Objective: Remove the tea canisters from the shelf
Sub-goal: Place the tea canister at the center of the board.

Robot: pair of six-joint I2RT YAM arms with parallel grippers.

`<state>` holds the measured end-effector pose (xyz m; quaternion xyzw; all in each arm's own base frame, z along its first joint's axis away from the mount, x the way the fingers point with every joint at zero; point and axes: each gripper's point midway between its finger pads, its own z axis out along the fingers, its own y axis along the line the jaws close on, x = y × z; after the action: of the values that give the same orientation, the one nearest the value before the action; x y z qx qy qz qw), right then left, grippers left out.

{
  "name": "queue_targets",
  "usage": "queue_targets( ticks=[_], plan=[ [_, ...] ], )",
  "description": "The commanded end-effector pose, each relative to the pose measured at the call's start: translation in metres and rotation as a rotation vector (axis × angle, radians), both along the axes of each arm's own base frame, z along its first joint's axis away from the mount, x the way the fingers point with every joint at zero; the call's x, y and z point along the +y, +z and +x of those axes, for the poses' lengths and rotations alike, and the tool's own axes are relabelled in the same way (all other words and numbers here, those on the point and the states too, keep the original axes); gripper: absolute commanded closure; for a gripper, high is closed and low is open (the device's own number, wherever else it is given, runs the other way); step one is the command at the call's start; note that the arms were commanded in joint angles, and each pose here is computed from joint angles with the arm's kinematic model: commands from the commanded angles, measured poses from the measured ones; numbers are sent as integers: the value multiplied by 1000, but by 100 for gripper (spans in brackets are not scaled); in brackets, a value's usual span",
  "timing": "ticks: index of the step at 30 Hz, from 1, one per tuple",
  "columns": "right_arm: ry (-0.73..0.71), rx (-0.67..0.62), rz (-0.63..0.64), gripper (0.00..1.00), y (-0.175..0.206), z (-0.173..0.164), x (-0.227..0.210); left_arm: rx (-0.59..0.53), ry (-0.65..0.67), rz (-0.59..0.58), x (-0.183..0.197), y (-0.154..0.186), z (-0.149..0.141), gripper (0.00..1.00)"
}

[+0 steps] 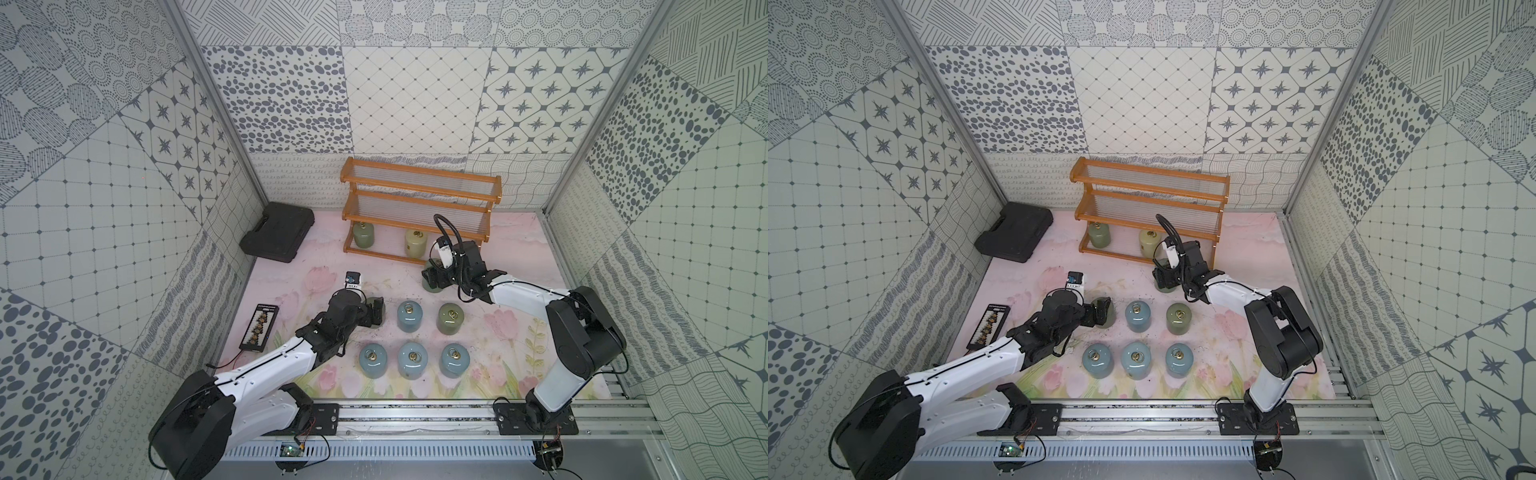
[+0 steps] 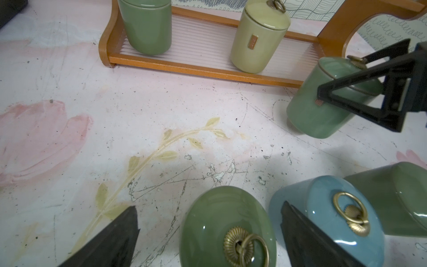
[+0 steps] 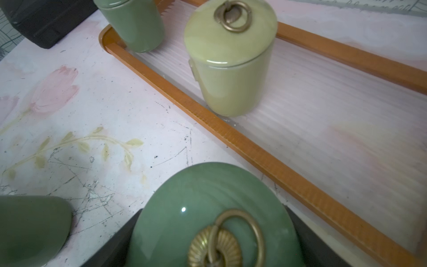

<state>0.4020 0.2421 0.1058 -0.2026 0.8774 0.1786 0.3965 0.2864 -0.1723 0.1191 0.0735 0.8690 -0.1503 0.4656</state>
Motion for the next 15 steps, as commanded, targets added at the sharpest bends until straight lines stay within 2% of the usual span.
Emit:
queue_targets(
  ticks=[1,15],
  plan=[
    [18,-117,89,25,36,18,24,-7,12,-23,2,5,0,0],
    [84,-103,92,25,25,15,71,-18,34,-20,11,5,-5,0]
  ],
)
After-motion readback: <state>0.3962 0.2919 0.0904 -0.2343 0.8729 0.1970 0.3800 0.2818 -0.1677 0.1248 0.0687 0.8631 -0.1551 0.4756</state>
